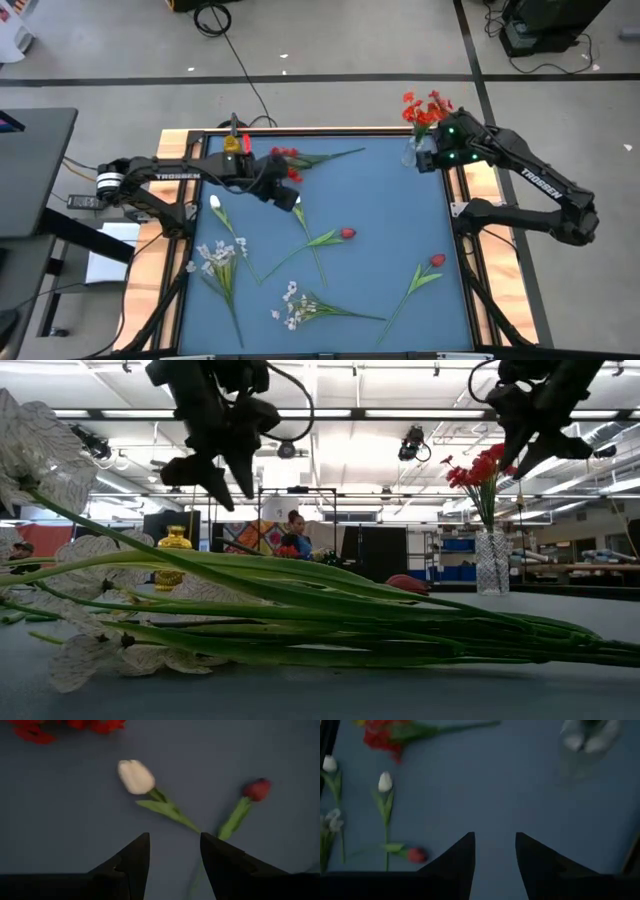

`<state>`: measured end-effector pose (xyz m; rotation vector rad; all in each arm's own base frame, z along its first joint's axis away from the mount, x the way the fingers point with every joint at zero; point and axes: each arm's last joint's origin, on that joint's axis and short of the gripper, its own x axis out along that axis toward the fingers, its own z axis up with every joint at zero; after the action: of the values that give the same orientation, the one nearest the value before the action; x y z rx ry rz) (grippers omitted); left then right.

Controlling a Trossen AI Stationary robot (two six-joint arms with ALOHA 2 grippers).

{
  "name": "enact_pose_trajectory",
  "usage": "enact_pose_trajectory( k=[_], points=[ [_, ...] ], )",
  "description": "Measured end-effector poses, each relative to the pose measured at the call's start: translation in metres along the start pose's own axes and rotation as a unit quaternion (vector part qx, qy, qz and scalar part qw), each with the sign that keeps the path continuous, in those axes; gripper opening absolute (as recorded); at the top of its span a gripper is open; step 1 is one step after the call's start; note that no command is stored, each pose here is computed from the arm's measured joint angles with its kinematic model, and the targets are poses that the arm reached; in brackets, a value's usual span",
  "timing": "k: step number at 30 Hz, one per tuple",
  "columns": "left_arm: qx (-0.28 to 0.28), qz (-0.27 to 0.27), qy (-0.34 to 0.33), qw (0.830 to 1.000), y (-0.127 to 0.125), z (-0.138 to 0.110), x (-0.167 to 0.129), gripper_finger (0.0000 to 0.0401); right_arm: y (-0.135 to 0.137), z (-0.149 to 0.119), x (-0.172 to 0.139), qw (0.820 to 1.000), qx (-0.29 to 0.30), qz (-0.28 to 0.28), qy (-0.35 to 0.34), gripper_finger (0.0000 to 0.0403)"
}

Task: Sort flowers into vase by color
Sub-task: Put the orange flowers into the transparent vase

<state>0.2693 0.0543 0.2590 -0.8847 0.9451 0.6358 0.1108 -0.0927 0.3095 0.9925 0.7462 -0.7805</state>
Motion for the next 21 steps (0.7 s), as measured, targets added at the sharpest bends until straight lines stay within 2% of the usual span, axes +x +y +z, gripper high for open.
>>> enact_pose_trajectory(
  k=[6,10,14,17,21],
  points=[
    [0.012,0.004,-0.005,1.000,0.000,0.000,0.000,0.0180,0.025,-0.012,0.019,0.993,-0.077,0.082,0.041,0.0148],
    [0.040,-0.016,-0.003,0.999,0.001,-0.001,-0.009,0.0180,0.058,-0.013,0.036,0.981,-0.140,0.135,0.018,0.0148],
    [0.067,-0.036,-0.029,0.997,0.006,0.005,-0.030,0.0180,0.094,-0.014,0.059,0.965,-0.187,0.182,-0.017,0.0148],
    [0.081,-0.048,-0.057,0.994,0.014,0.008,-0.049,0.0180,0.120,-0.016,0.080,0.955,-0.238,0.177,-0.026,0.0148],
    [0.095,-0.049,-0.082,0.991,0.026,0.010,-0.068,0.0180,0.148,-0.012,0.111,0.940,-0.316,0.129,-0.021,0.0148]
  ],
)
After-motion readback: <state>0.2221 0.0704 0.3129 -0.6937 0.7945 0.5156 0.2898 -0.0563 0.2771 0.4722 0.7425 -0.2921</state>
